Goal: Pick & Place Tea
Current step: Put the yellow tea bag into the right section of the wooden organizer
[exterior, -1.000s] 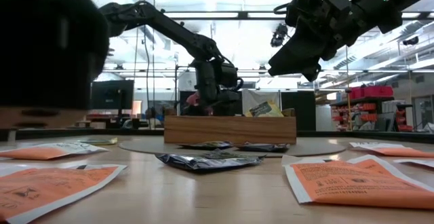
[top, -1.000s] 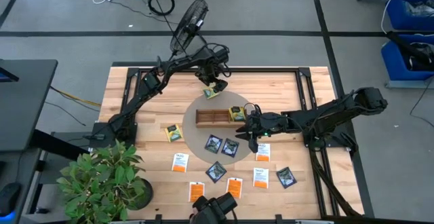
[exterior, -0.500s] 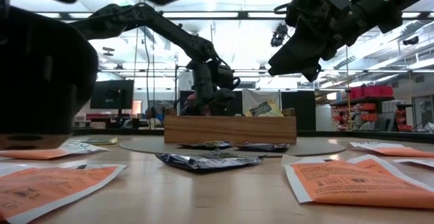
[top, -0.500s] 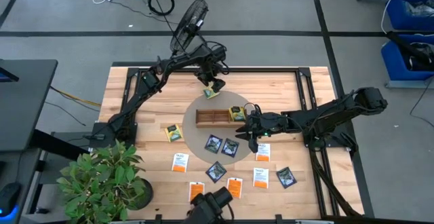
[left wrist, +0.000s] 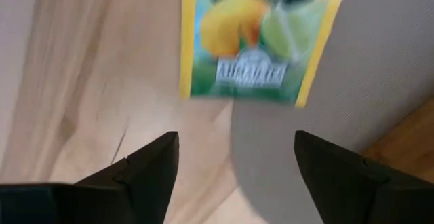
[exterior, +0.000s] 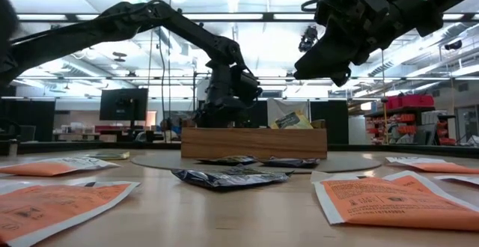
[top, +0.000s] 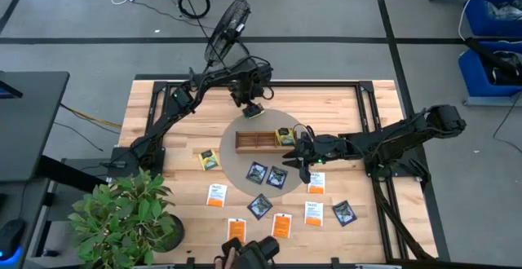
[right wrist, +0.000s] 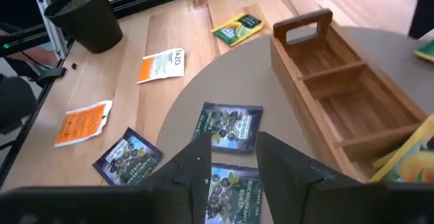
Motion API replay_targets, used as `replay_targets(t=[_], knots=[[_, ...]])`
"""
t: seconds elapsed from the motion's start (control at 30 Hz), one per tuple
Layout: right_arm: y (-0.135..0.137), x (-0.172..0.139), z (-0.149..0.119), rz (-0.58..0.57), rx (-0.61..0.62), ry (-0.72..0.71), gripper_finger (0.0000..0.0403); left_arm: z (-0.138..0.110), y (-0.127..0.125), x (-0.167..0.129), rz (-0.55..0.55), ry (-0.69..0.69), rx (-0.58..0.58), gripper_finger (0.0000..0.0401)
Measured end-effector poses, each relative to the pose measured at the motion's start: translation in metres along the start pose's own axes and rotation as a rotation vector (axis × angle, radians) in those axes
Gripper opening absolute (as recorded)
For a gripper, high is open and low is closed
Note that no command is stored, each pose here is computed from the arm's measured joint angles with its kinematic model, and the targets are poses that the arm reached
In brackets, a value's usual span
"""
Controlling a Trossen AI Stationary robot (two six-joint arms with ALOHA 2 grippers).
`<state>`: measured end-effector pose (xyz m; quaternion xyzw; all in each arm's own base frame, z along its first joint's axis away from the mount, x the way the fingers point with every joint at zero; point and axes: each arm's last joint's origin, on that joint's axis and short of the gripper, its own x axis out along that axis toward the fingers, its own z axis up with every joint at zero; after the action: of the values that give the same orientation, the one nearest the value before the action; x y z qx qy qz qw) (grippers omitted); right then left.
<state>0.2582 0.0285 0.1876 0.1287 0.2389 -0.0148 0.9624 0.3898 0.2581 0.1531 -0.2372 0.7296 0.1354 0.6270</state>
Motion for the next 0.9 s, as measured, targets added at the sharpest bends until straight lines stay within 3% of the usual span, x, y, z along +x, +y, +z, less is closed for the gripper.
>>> replay_targets(t=[0.13, 0.23, 0.47, 0.6, 0.73, 0.9], knots=[[0.0, 0.0, 0.001, 0.003, -0.076, -0.014, 0.0126, -0.009, -0.01, 0.0, 0.038, 0.102, 0.012, 0.0273], [0.001, 0.0, 0.002, 0.004, -0.139, -0.017, 0.0126, -0.011, -0.015, -0.005, 0.063, 0.09, 0.014, 0.0261], [0.0, 0.0, 0.001, 0.005, -0.204, -0.012, 0.0126, -0.031, -0.023, -0.055, 0.075, -0.029, 0.036, 0.0217], [0.001, 0.0, 0.001, 0.013, -0.22, -0.009, 0.0126, -0.045, -0.04, -0.091, 0.074, -0.167, 0.062, 0.0183], [0.001, 0.0, 0.001, 0.013, -0.237, -0.009, 0.0126, -0.055, -0.062, -0.108, 0.078, -0.242, 0.13, 0.0158], [0.001, 0.0, 0.001, 0.034, -0.247, -0.005, 0.0126, -0.066, -0.08, -0.117, 0.098, -0.238, 0.235, 0.0138]])
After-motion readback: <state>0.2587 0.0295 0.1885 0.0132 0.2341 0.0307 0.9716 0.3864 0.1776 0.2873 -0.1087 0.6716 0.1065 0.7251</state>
